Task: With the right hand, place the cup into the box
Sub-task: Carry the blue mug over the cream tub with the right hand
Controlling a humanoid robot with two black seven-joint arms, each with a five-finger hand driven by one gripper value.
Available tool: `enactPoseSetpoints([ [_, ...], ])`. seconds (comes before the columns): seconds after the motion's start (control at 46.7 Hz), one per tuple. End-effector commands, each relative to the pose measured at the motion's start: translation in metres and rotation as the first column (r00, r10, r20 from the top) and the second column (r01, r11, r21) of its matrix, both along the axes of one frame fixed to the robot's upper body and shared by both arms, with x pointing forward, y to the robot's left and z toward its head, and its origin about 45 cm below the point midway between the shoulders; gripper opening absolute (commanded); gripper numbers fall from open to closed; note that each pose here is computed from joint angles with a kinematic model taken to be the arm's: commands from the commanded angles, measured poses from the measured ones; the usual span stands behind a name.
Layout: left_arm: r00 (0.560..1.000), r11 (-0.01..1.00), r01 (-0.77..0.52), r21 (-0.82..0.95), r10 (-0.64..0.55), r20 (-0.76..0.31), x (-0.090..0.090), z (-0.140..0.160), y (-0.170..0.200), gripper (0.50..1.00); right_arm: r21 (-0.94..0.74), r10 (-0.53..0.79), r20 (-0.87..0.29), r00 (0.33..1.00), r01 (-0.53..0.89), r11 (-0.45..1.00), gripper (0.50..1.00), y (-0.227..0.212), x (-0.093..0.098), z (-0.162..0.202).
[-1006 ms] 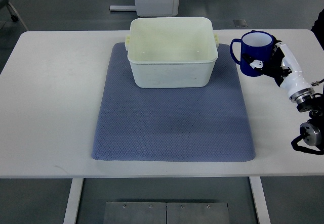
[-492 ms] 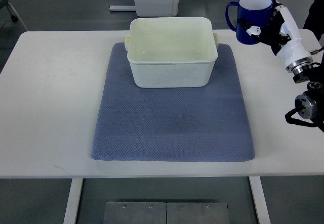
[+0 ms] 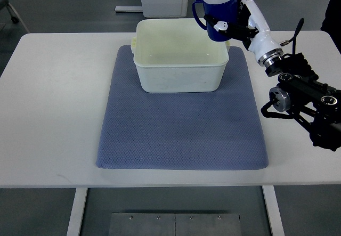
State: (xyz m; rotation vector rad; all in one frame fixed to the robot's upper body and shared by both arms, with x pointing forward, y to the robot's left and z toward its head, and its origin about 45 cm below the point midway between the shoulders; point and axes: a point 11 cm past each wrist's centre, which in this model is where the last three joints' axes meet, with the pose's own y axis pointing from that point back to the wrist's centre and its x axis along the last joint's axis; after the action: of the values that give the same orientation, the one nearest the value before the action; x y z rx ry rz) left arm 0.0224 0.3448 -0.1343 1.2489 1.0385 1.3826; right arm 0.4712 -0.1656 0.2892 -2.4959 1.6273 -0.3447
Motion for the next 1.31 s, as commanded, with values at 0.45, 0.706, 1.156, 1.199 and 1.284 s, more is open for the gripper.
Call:
enactPoseSetpoints([
  [0.45,1.0,1.0,0.001,0.0,-0.001,0.0,0.0,0.0,0.0,1.0,-0.011,0.032,-0.051,0.998,-0.033,0.999,0.5,0.06,0.003,-0.023],
  [0.706,1.0,1.0,-0.002,0.0,0.002,0.0,0.0,0.0,0.0,1.0,-0.038,-0.011,-0.085,0.996,0.008,0.999,0.5,0.054,0.009,-0.036],
  [1.156,1.0,1.0,-0.002,0.0,0.002,0.0,0.0,0.0,0.0,1.0,-0.038,-0.019,-0.117,0.993,0.015,0.999,0.877,0.053,0.01,-0.04],
  [1.199,1.0,1.0,-0.002,0.001,0.002,0.0,0.0,0.0,0.0,1.0,-0.036,-0.018,-0.114,0.993,0.014,0.999,0.933,0.053,0.01,-0.039],
  [1.284,1.0,1.0,-0.002,0.0,0.002,0.0,0.0,0.0,0.0,1.0,-0.032,-0.016,-0.11,0.994,0.013,0.999,0.975,0.054,0.01,-0.037],
])
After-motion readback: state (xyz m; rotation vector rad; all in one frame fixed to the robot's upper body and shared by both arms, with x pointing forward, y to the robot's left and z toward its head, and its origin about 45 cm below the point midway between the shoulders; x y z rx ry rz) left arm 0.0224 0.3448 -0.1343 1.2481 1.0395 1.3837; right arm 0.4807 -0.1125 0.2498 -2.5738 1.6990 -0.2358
